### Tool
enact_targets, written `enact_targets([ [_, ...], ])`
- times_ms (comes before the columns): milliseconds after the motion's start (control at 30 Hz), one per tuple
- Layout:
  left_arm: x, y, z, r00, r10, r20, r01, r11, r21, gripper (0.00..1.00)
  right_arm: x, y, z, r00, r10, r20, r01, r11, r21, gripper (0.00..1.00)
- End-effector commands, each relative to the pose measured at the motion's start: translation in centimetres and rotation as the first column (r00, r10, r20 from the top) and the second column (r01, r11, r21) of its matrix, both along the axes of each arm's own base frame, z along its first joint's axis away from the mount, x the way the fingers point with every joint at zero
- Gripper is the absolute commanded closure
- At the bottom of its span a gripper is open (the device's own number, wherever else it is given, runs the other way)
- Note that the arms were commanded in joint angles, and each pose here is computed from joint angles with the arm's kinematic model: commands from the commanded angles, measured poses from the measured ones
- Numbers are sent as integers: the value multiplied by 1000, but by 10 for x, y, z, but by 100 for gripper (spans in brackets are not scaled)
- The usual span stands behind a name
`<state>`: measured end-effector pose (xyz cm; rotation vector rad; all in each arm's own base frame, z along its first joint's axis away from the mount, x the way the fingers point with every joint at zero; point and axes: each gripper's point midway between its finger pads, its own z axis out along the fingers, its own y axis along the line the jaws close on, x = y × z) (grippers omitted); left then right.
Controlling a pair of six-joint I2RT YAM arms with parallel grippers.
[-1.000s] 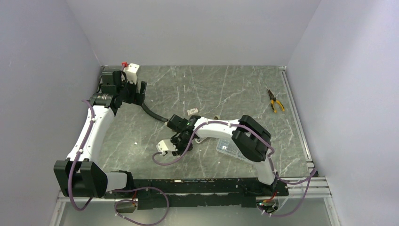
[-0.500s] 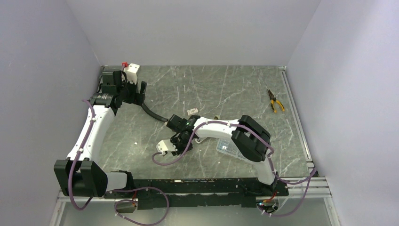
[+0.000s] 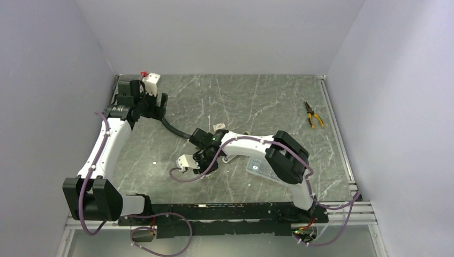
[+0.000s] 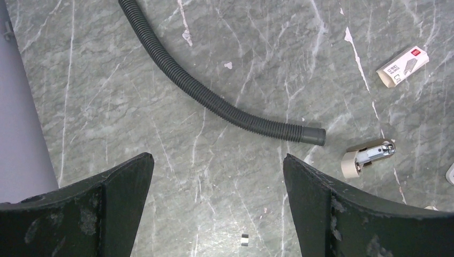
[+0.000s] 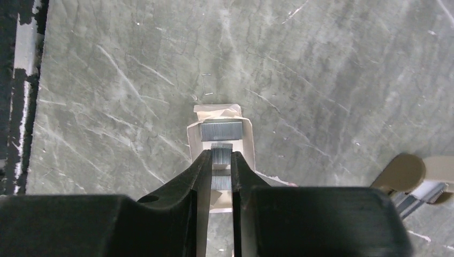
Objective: Load the staples into the stapler
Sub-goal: Pick up the staple from the staple box, then place the staple at the center of the board.
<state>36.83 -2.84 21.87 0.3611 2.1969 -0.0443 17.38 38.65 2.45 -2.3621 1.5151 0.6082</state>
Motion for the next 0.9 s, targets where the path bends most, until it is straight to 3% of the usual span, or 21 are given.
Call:
enact_targets([
  [0,2,-7,1,999,-46,2,46,999,-18,4,9,17,50,996,-86,9,84,990,115,89],
  [133,2,-18,0,995,-95,-15,94,994,-58,4,12,19,63,987,-160,-11,160,978,135,90],
  [267,0,-23,2,993,-119,-14,117,990,-83,4,29,22,75,945,-322,-54,327,933,151,90],
  [533,2,-12,10,999,-44,23,45,997,-55,4,82,9,83,684,-710,-168,729,671,135,90],
  [633,1,-8,13,999,-21,44,23,999,-48,4,93,0,72,597,-786,-162,802,586,115,89],
  [867,-2,-12,12,998,-39,45,42,997,-66,4,120,-19,34,458,-868,-190,884,467,-1,88],
])
